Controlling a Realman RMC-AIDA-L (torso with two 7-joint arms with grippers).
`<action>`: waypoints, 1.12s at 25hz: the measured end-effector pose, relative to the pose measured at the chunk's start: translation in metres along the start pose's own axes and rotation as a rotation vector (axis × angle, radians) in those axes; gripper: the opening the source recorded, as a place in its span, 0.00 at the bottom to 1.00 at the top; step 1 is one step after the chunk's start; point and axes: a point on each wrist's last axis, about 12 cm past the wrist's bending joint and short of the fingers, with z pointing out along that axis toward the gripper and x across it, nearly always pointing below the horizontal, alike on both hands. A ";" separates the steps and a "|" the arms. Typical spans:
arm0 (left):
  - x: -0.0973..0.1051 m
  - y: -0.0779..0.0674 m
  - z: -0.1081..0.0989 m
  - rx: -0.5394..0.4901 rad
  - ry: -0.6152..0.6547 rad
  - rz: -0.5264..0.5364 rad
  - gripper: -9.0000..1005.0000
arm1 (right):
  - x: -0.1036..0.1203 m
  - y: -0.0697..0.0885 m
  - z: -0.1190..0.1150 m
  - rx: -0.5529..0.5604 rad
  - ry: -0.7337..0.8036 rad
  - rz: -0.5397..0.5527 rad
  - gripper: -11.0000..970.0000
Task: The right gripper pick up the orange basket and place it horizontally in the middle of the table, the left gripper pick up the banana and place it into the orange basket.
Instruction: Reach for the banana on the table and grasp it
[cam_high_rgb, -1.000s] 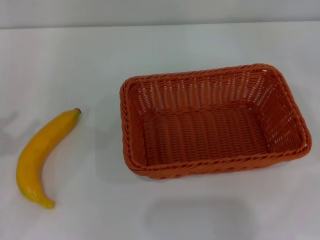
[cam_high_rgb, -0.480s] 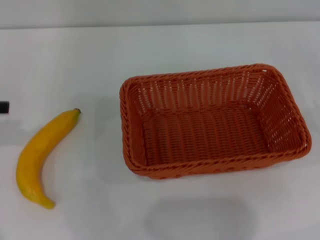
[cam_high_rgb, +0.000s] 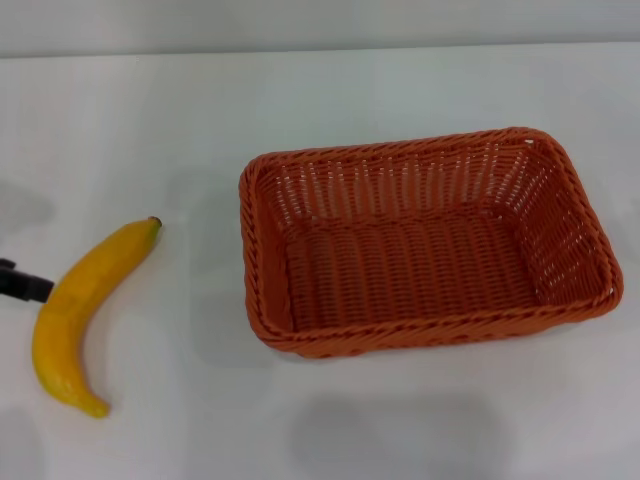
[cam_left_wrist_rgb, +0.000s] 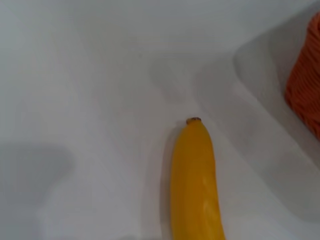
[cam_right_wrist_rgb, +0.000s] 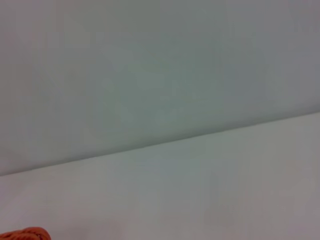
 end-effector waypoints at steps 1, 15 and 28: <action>-0.001 0.000 0.004 -0.005 -0.002 -0.001 0.65 | 0.001 0.000 0.000 0.000 0.001 0.002 0.38; 0.007 -0.001 0.050 0.025 0.030 -0.048 0.62 | 0.006 -0.001 0.001 0.007 0.006 0.007 0.38; 0.005 -0.002 0.066 0.021 0.028 -0.072 0.60 | 0.008 -0.005 0.003 0.029 0.010 0.016 0.39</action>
